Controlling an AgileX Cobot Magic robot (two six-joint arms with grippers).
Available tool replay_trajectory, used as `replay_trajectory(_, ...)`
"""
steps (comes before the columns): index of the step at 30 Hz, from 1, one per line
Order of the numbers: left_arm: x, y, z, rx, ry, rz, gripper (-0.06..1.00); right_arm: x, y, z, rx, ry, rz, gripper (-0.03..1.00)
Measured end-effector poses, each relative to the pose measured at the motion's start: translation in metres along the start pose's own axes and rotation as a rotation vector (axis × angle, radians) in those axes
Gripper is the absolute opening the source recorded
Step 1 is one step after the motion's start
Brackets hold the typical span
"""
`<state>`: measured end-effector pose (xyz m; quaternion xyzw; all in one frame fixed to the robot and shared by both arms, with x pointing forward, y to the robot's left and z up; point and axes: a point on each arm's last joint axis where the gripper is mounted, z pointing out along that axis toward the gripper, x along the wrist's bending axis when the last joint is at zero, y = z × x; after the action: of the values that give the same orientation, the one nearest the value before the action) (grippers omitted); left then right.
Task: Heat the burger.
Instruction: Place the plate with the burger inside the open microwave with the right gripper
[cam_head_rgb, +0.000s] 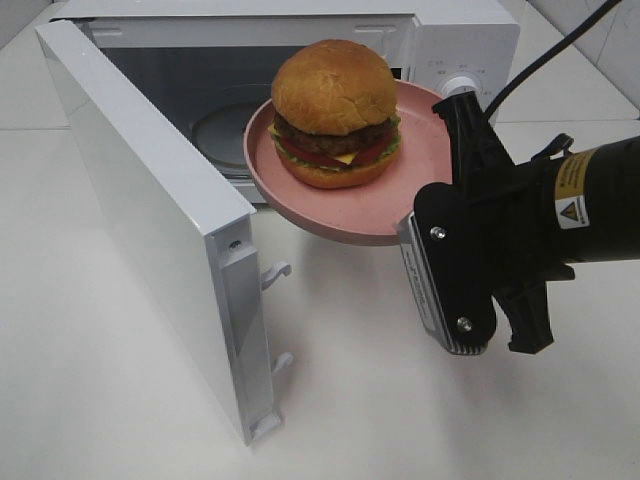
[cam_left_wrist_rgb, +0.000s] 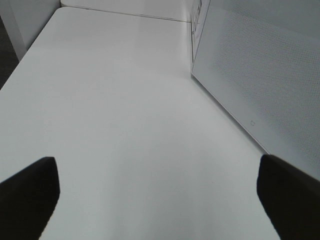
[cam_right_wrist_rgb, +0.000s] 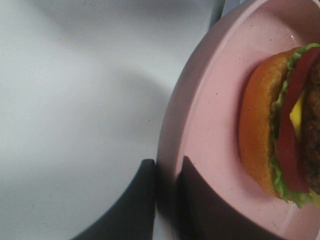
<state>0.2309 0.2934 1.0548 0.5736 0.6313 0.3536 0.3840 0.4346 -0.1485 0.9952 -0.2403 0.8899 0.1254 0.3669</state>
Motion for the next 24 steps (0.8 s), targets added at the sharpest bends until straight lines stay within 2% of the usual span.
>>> replay_trajectory(9, 0.0, 0.0, 0.0, 0.0, 0.0, 0.0, 0.99, 0.005, 0.001, 0.015, -0.005, 0.034, -0.039, 0.12)
replay_trajectory(15, 0.0, 0.0, 0.0, 0.0, 0.0, 0.0, 0.99, 0.005, 0.003, 0.023, -0.019, 0.026, -0.057, 0.12)
replay_trajectory(24, 0.0, 0.0, 0.0, 0.0, 0.0, 0.0, 0.99, 0.013, 0.018, 0.038, -0.067, 0.048, -0.114, 0.12)
